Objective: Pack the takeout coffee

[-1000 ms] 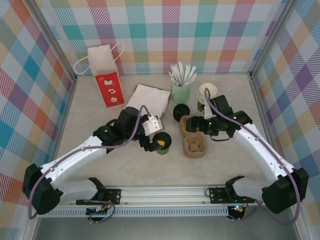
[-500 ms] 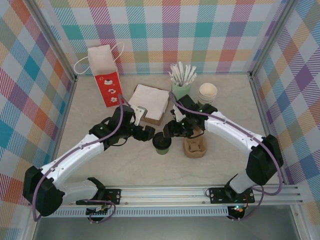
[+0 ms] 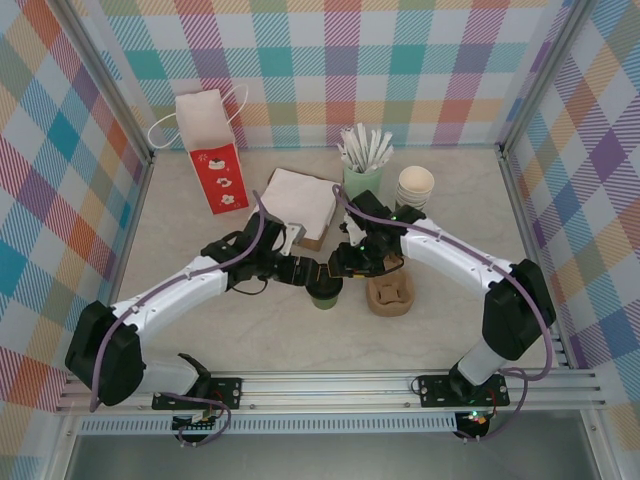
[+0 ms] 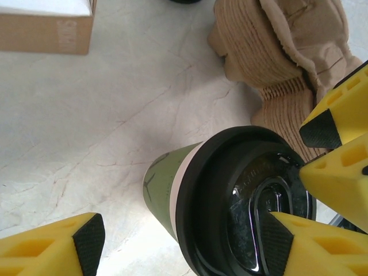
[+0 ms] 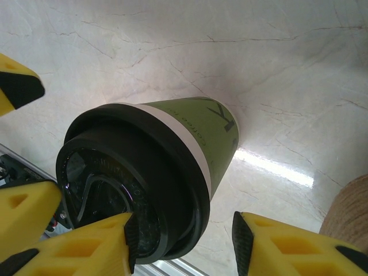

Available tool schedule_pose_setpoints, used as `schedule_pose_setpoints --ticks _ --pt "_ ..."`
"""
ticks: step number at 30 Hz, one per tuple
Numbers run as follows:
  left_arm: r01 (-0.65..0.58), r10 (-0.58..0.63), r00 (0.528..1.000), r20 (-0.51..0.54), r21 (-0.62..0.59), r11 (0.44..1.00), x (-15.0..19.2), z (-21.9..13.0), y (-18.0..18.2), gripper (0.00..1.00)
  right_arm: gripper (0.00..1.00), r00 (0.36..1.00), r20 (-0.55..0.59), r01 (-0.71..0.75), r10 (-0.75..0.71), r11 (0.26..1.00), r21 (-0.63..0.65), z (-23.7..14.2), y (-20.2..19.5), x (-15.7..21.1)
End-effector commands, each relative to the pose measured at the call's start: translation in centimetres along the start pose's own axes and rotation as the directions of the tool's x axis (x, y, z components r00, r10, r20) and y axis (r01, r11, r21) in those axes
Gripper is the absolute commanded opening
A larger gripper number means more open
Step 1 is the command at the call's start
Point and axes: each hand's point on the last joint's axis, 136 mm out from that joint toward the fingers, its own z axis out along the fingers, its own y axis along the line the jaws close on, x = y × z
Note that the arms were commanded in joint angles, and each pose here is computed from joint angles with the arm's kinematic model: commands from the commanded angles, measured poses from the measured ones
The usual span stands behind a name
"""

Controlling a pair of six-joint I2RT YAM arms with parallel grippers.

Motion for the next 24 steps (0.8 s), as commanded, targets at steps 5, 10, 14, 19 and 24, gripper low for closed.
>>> schedule_pose_setpoints --ticks 5,10,14,19,24 --pt "-0.009 0.009 0.997 -0.070 -0.004 1.000 1.2 0.6 0.5 0.69 0.47 0.997 -0.069 -0.017 0.018 1.000 0.015 0.6 0.0 1.0" --pt "-0.002 0.000 0.994 -0.107 -0.019 1.000 2.2 1.2 1.1 0.67 0.45 0.995 -0.094 -0.027 0.031 0.999 0.038 0.9 -0.6 1.6" --pt "0.000 -0.005 0.991 -0.134 -0.041 0.999 3.1 1.5 1.7 0.64 0.45 0.994 -0.108 -0.030 0.035 0.998 0.051 1.1 -0.9 1.8" --pt "0.002 -0.011 0.987 -0.158 -0.061 0.998 4.1 1.5 2.3 0.63 0.45 0.992 -0.119 -0.032 0.039 0.998 0.059 1.3 -1.1 1.9" --pt "0.011 -0.025 0.982 -0.187 -0.075 0.997 5.2 1.7 2.9 0.62 0.44 0.990 -0.135 -0.034 0.044 0.997 0.069 1.6 -1.4 2.2"
